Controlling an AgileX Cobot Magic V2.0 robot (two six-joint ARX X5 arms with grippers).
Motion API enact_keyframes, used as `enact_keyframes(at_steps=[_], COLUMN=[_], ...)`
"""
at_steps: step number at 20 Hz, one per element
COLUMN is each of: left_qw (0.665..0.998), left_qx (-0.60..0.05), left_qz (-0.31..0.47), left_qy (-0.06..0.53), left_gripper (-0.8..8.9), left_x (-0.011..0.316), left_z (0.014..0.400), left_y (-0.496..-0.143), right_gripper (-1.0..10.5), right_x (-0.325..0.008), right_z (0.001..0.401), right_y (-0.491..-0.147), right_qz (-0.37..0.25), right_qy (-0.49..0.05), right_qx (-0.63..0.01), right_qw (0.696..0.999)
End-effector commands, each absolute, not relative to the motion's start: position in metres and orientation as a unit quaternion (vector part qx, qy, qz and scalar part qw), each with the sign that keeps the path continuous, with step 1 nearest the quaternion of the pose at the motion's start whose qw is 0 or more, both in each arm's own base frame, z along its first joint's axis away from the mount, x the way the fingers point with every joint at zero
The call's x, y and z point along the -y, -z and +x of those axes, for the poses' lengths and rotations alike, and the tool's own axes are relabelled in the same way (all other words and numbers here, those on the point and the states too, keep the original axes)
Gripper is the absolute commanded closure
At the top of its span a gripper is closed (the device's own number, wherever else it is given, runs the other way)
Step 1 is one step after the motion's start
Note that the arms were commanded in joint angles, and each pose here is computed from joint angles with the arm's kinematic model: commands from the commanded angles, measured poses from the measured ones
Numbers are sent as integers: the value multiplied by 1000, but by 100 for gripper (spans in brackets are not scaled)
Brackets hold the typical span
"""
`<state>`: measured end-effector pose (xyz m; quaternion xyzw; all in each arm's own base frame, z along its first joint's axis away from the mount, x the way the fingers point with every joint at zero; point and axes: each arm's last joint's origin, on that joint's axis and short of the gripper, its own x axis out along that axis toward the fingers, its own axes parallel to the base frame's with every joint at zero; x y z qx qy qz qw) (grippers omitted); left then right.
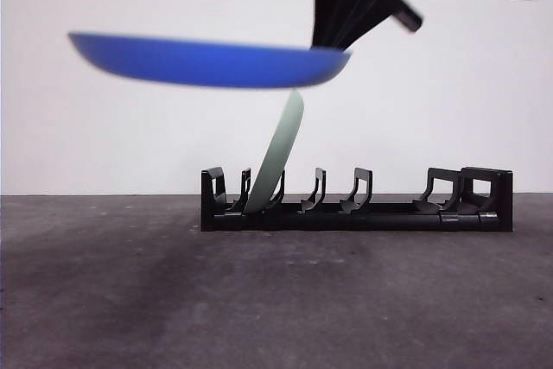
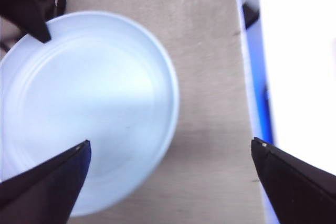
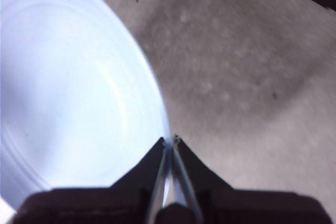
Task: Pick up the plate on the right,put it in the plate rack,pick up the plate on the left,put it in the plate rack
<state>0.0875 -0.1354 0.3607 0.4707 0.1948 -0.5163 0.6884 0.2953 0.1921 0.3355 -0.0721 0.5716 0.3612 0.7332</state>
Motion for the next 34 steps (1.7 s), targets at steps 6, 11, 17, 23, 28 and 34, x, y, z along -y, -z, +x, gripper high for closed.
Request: enact_keyframes(at_steps=[6, 11, 17, 23, 28, 34], left_qw=[639, 631, 626, 616, 616, 613], left_qx=[-162, -165, -169, -169, -169, -168], left_qz=[604, 624, 623, 602, 602, 596], left_qy=[449, 431, 438, 479, 479, 490], left_gripper=[199, 478, 756, 822, 822, 822], left_x=[182, 196, 198, 199, 199, 200], left_z=[95, 103, 104, 101, 101, 101], left_y=[-342, -334, -332, -331, -331, -330], right_gripper=[961, 961, 959, 959, 958, 642], right_x=[-169, -168, -167, -165, -163, -147], right_z=[277, 274, 273, 274, 275, 271], right_y=[-359, -361, -361, -361, -361, -379], right_qz=[-58, -56, -56, -54, -57, -50], right_qy=[-372, -373, -372, -369, -370, -368], right_qx=[-568, -570, -576, -576, -573, -535], right_qw=[732, 730, 726, 727, 729, 759])
